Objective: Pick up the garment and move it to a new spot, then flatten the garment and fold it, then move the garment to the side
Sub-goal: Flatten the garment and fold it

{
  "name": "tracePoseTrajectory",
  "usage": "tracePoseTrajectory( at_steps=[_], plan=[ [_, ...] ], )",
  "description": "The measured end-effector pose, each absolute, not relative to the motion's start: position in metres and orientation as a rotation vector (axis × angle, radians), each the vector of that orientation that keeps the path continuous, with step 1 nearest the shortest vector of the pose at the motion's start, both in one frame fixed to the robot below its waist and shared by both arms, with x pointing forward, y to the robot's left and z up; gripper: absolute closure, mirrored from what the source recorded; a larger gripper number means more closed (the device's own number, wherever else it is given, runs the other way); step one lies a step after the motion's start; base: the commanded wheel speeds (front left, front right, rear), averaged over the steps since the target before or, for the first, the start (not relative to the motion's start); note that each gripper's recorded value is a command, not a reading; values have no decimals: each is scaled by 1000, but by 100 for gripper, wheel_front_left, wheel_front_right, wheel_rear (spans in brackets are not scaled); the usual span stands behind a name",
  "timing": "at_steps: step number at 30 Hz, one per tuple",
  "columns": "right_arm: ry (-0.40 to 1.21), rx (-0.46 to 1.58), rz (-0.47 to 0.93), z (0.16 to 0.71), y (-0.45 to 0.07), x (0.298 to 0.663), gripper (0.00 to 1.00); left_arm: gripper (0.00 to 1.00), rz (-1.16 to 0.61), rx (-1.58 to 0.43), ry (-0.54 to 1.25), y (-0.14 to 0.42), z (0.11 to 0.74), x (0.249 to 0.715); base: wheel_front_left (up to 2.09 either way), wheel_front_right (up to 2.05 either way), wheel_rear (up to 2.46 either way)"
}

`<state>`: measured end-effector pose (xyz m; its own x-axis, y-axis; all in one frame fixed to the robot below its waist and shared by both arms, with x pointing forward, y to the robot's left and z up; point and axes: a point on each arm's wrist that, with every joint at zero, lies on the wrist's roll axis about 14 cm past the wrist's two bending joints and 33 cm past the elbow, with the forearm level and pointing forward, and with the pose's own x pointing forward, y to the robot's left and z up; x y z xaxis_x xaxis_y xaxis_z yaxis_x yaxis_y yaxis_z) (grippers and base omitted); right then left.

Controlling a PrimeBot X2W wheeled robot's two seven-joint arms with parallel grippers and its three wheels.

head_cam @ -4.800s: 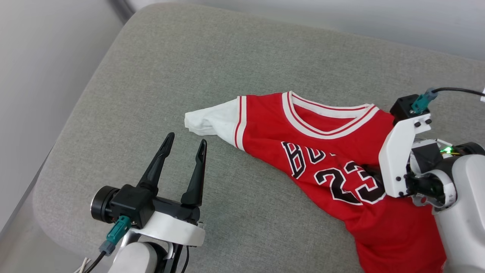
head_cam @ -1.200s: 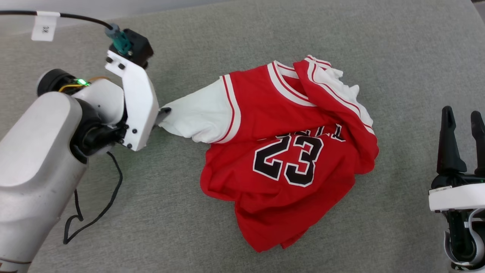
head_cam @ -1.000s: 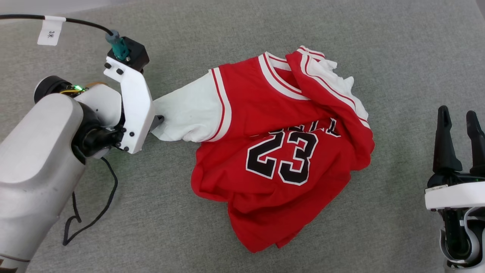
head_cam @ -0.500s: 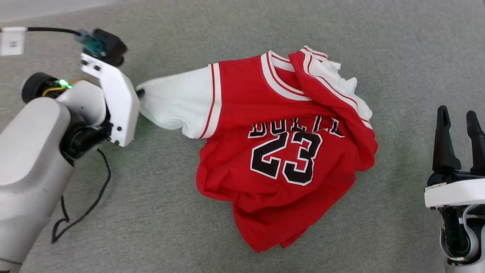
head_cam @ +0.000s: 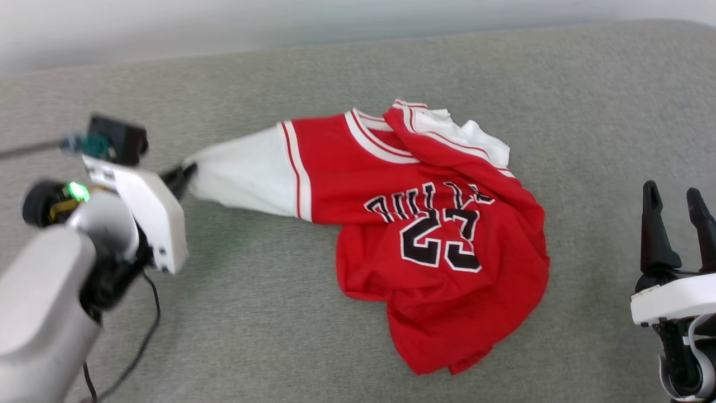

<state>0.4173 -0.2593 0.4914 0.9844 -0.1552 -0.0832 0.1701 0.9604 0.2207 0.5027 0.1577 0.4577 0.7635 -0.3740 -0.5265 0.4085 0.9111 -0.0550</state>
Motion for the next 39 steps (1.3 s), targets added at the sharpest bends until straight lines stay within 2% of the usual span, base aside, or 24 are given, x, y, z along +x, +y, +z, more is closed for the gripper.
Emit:
tracePoseTrajectory(
  at_steps=[5, 6, 7, 8, 15, 21, 25, 30, 35, 39],
  plan=[
    [82, 235, -128, 491, -247, 420, 0, 100, -388, 51, 521, 166, 449, 471, 0, 0, 0],
    [84, 236, -122, 492, -245, 421, 0, 73, -381, 45, 506, 165, 447, 465, 0, 0, 0],
    [87, 237, -115, 492, -242, 422, 0, 18, -376, 34, 488, 163, 446, 461, 0, 0, 0],
    [89, 236, -108, 492, -240, 423, 0, 0, -369, 20, 465, 161, 445, 457, 0, 0, 0],
    [75, 215, -47, 505, -226, 431, 0, 0, -252, -8, 105, 169, 494, 460, 0, 0, 0],
    [182, 108, 93, 508, -205, 442, 0, 0, -186, -34, -44, 172, 520, 437, 0, 0, 0],
    [339, -29, 205, 502, -192, 459, 0, 0, -120, -9, -86, 181, 529, 422, 0, 0, 0],
    [556, -96, 313, 490, -172, 484, 0, 0, -110, -5, -119, 180, 535, 412, 0, 0, 0],
    [792, -153, 343, 458, -165, 507, 0, 0, -97, -14, -91, 185, 525, 408, 0, 0, 0],
    [889, -191, 353, 439, -155, 527, 0, 0, -77, -21, -80, 189, 521, 409, 0, 0, 0]
  ],
)
